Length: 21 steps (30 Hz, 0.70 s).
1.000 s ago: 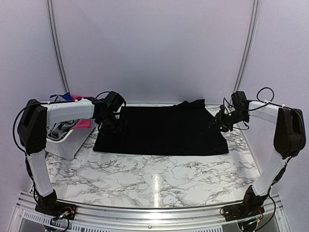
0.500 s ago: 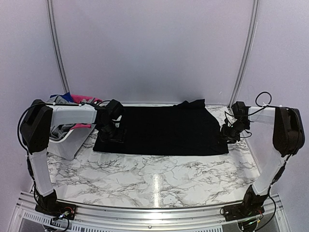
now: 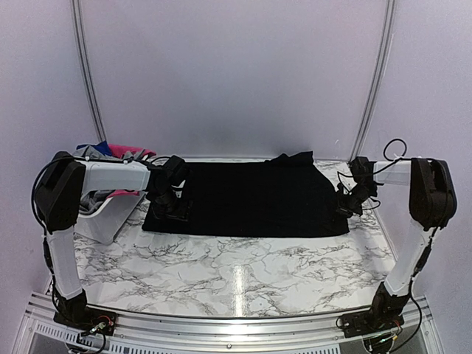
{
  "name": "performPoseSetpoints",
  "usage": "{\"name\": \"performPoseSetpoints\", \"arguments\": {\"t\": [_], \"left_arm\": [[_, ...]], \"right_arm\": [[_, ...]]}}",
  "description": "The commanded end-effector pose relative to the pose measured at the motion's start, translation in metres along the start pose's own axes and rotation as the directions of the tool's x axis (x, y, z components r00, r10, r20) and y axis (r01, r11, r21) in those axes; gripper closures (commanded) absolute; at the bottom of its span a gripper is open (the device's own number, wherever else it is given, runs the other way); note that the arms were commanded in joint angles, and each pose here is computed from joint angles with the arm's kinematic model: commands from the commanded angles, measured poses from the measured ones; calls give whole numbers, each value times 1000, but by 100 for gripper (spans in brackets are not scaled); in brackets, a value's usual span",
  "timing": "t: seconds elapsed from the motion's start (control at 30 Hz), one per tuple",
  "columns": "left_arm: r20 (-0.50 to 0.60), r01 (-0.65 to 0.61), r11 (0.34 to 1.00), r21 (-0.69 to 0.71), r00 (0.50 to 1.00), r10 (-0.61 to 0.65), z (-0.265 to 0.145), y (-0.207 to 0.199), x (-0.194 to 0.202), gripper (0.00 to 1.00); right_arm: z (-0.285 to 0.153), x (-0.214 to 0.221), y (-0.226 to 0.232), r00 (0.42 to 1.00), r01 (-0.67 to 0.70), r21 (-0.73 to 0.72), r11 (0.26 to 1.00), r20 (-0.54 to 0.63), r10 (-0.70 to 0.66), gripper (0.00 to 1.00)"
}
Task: Fold and stack the mixed laundry pile
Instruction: Move the 1/3-folded T-shirt to the center of the board.
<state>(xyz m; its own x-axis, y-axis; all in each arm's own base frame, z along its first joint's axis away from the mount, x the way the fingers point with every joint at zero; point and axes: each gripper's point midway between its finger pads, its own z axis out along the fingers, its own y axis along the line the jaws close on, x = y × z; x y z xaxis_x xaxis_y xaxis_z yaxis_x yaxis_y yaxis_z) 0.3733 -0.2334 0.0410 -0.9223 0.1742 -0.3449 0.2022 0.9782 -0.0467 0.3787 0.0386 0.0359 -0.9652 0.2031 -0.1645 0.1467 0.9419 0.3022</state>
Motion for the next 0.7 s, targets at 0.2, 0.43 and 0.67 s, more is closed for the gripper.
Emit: {"name": "performPoseSetpoints", "arguments": {"t": [0.2, 0.43, 0.67], "left_arm": [[-23, 16, 996, -85, 1000, -18, 12, 22, 5, 29], [-43, 2, 988, -153, 999, -9, 24, 35, 12, 30], [-96, -25, 976, -217, 995, 4, 41, 47, 28, 32]], "right_arm": [[-31, -49, -8, 991, -25, 16, 1000, 135, 23, 100], [-7, -39, -18, 997, -42, 35, 999, 71, 39, 100], [11, -28, -39, 998, -61, 119, 991, 34, 58, 98]]}}
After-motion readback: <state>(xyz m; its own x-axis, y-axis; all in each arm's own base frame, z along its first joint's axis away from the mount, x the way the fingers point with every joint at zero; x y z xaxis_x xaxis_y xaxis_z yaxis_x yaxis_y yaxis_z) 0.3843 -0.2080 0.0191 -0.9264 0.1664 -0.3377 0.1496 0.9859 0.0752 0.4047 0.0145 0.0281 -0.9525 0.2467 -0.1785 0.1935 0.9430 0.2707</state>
